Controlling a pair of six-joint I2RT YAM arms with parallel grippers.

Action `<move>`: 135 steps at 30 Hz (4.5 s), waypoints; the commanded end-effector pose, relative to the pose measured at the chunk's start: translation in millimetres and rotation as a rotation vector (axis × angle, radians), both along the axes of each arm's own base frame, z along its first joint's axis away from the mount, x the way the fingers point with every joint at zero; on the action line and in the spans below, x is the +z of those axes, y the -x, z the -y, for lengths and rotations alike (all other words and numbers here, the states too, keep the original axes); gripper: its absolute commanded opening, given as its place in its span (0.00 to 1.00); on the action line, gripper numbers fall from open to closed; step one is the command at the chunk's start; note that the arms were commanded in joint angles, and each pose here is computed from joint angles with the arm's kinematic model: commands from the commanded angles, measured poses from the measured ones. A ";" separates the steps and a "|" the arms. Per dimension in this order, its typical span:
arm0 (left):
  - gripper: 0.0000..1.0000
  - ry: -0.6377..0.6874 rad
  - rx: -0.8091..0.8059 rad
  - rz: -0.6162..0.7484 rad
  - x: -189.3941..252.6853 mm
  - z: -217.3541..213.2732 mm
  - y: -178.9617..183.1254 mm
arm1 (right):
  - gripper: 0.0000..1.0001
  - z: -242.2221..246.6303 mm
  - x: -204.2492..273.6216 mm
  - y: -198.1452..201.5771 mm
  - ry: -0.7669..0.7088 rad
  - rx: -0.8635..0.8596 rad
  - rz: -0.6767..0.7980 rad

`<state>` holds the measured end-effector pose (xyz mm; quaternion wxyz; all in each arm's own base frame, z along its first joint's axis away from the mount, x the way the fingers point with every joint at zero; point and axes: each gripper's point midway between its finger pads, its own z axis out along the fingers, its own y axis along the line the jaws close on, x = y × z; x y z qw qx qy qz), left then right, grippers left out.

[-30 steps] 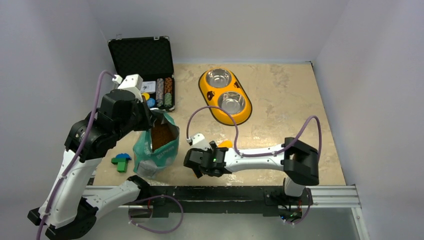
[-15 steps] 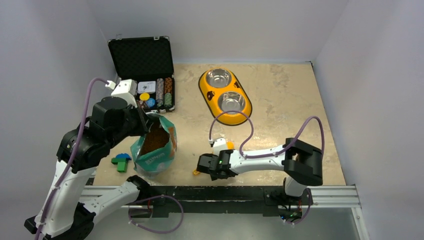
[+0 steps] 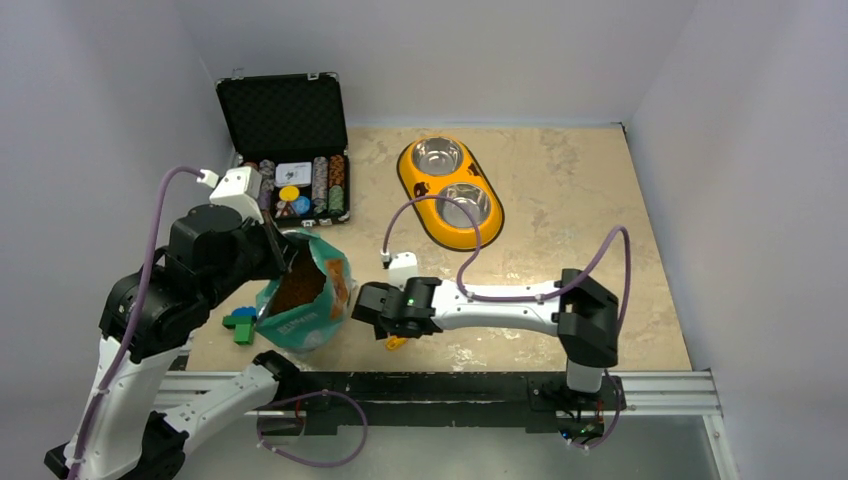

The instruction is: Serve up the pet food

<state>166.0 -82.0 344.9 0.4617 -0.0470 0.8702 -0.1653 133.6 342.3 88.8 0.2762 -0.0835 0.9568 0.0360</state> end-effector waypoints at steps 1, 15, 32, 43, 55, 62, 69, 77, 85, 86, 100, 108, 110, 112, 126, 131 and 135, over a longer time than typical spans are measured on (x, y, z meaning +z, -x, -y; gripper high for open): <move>0.00 0.072 0.011 0.137 36.3 3.2 -10.6 | 0.81 -11.4 -3.4 -10.4 0.030 -0.057 0.014; 0.00 -0.086 0.262 0.074 37.5 -23.4 -50.3 | 0.76 68.5 -66.8 3.8 0.219 -0.004 -0.004; 0.00 -0.015 0.183 0.046 14.5 -5.6 -43.9 | 0.79 70.9 -20.6 -8.0 0.143 0.140 0.105; 0.00 0.010 0.152 0.051 16.9 1.0 -43.0 | 0.74 24.4 17.8 -6.4 -0.068 0.040 0.012; 0.00 0.027 0.133 0.051 17.6 1.2 -35.6 | 0.49 6.4 -15.2 -9.7 -0.174 -0.242 -0.244; 0.00 0.037 0.130 0.050 17.1 0.6 -32.3 | 0.48 23.5 -31.8 -6.2 -0.111 -0.298 -0.256; 0.00 0.040 0.132 0.052 16.5 0.6 -32.4 | 0.40 19.3 -49.0 -11.8 -0.117 -0.303 -0.259; 0.00 0.021 0.114 0.074 13.0 1.5 -35.6 | 0.06 35.8 -68.6 -14.4 -0.083 -0.341 -0.240; 0.00 -0.020 0.044 0.095 -2.5 9.9 -41.8 | 0.00 20.5 -47.0 -22.6 -0.315 -0.062 -0.104; 0.00 -0.011 0.031 0.107 -3.2 11.8 -41.3 | 0.00 11.3 -37.3 -20.0 -0.397 0.014 -0.092; 0.00 0.077 -0.092 0.221 -9.1 24.3 -24.7 | 0.00 -3.7 13.7 -25.3 -1.113 0.526 -0.094; 0.00 0.071 -0.093 0.264 -6.3 16.3 -16.6 | 0.00 -5.4 -16.6 -36.9 -1.165 0.436 -0.233; 0.00 0.071 -0.091 0.266 -7.3 16.2 -17.3 | 0.00 -4.3 -25.4 -37.9 -1.157 0.415 -0.249; 0.00 0.079 -0.098 0.268 -7.6 18.8 -18.3 | 0.03 -0.6 -30.9 -39.5 -1.160 0.395 -0.251; 0.00 0.106 -0.112 0.233 -23.5 28.1 -21.1 | 0.23 29.3 -53.0 -49.8 -1.097 0.290 -0.226; 0.00 0.106 -0.109 0.230 -25.0 26.8 -19.7 | 0.24 31.4 -42.9 -54.0 -1.138 0.277 -0.225; 0.00 0.108 -0.109 0.228 -26.0 26.6 -19.0 | 0.26 31.7 -43.6 -56.9 -1.119 0.273 -0.218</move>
